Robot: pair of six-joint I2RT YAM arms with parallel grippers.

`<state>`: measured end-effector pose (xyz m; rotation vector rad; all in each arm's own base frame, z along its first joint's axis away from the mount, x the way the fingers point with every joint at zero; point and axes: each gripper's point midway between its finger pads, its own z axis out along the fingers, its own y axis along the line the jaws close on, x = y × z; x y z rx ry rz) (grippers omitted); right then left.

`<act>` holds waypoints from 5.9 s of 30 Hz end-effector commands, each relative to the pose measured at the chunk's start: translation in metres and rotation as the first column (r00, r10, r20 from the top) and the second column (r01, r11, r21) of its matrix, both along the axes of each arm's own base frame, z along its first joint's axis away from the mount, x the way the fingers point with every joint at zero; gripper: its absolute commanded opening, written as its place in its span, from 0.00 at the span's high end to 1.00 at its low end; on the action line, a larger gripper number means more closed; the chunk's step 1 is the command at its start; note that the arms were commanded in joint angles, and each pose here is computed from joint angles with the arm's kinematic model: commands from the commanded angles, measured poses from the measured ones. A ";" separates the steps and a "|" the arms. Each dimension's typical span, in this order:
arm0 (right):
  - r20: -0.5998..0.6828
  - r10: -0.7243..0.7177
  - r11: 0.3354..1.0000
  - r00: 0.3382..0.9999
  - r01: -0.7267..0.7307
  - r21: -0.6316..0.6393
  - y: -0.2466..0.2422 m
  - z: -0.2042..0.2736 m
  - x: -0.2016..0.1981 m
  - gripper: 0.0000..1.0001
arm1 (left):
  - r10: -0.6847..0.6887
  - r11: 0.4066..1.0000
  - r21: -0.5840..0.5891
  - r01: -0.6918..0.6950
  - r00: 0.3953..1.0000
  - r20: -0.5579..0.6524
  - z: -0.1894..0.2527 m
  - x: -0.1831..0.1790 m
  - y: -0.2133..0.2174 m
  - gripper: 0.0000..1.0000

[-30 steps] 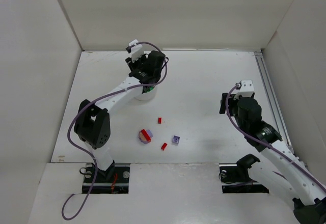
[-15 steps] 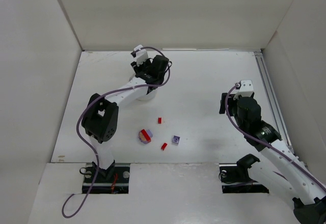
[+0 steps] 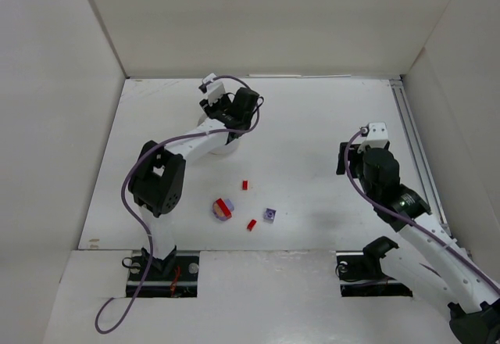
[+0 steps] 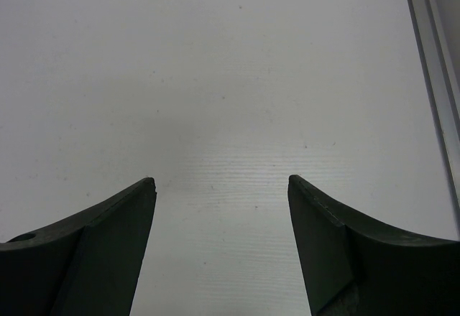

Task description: Sort the legos into containers by color

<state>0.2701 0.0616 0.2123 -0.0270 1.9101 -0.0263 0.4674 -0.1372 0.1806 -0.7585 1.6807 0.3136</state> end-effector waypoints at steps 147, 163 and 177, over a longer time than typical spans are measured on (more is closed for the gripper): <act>-0.088 0.713 0.670 0.696 -0.713 -0.208 0.441 0.002 0.147 0.61 | -0.208 0.801 -0.556 0.220 0.974 0.084 0.072 -0.257 0.090 0.00; -0.127 0.678 0.692 0.724 -0.687 -0.220 0.440 -0.026 0.161 0.47 | -0.245 0.800 -0.559 0.219 0.969 0.029 0.054 -0.259 0.083 0.00; 0.017 0.663 0.738 0.748 -0.649 -0.185 0.406 0.061 0.140 0.23 | -0.358 0.760 -0.597 0.256 0.932 -0.057 0.038 -0.266 0.061 0.00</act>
